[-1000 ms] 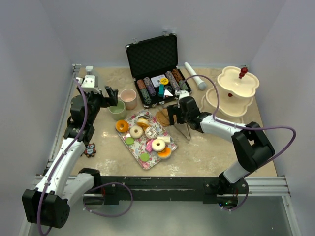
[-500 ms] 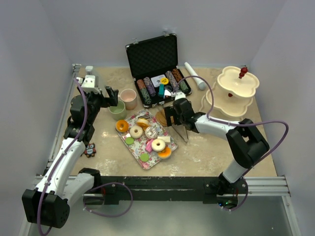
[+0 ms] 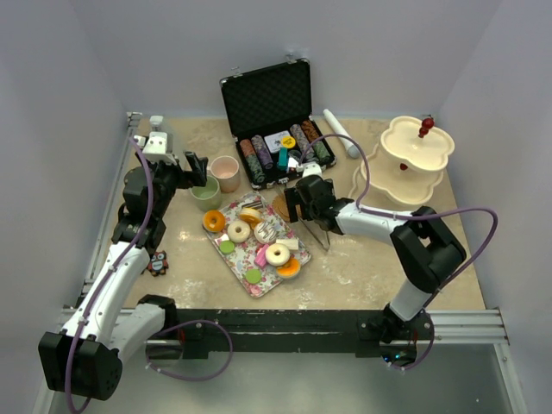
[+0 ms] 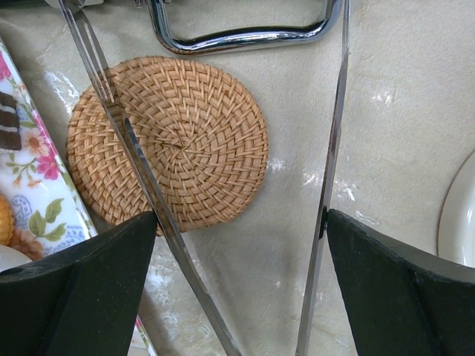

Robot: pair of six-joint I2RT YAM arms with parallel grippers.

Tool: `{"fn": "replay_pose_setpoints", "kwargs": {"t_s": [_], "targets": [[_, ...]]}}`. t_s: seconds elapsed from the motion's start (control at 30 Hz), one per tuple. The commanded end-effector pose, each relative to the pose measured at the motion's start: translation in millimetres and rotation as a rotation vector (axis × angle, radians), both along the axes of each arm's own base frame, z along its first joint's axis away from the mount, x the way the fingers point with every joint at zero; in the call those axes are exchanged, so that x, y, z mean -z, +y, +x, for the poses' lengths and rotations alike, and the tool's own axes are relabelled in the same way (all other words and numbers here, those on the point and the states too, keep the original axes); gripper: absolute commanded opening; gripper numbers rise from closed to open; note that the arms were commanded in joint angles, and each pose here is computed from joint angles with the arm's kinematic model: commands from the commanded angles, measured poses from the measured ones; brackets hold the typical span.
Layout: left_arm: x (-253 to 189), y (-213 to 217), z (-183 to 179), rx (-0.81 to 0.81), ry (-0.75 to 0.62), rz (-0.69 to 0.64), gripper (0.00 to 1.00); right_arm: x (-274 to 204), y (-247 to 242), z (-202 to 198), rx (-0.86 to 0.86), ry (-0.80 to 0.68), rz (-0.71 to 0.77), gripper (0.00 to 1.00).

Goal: Serve the afternoon tea

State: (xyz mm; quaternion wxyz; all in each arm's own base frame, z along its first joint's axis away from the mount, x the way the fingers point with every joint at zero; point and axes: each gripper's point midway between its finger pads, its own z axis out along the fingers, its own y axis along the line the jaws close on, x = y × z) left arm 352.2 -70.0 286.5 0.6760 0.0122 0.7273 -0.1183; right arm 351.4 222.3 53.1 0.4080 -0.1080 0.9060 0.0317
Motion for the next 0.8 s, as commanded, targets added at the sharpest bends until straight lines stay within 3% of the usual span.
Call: {"fn": "replay_pose_setpoints", "kwargs": {"t_s": [0.0, 0.43, 0.77], "targets": [[-10, -6, 1, 0.021, -0.039, -0.024, 1.00, 22, 4, -7, 0.004, 0.063, -0.009, 0.98], [-10, -7, 1, 0.024, -0.037, -0.024, 1.00, 44, -1, -12, 0.050, 0.120, -0.050, 0.93], [-7, -7, 3, 0.024, -0.029, -0.021, 1.00, -5, 4, -7, 0.031, 0.057, -0.001, 0.70]]}}
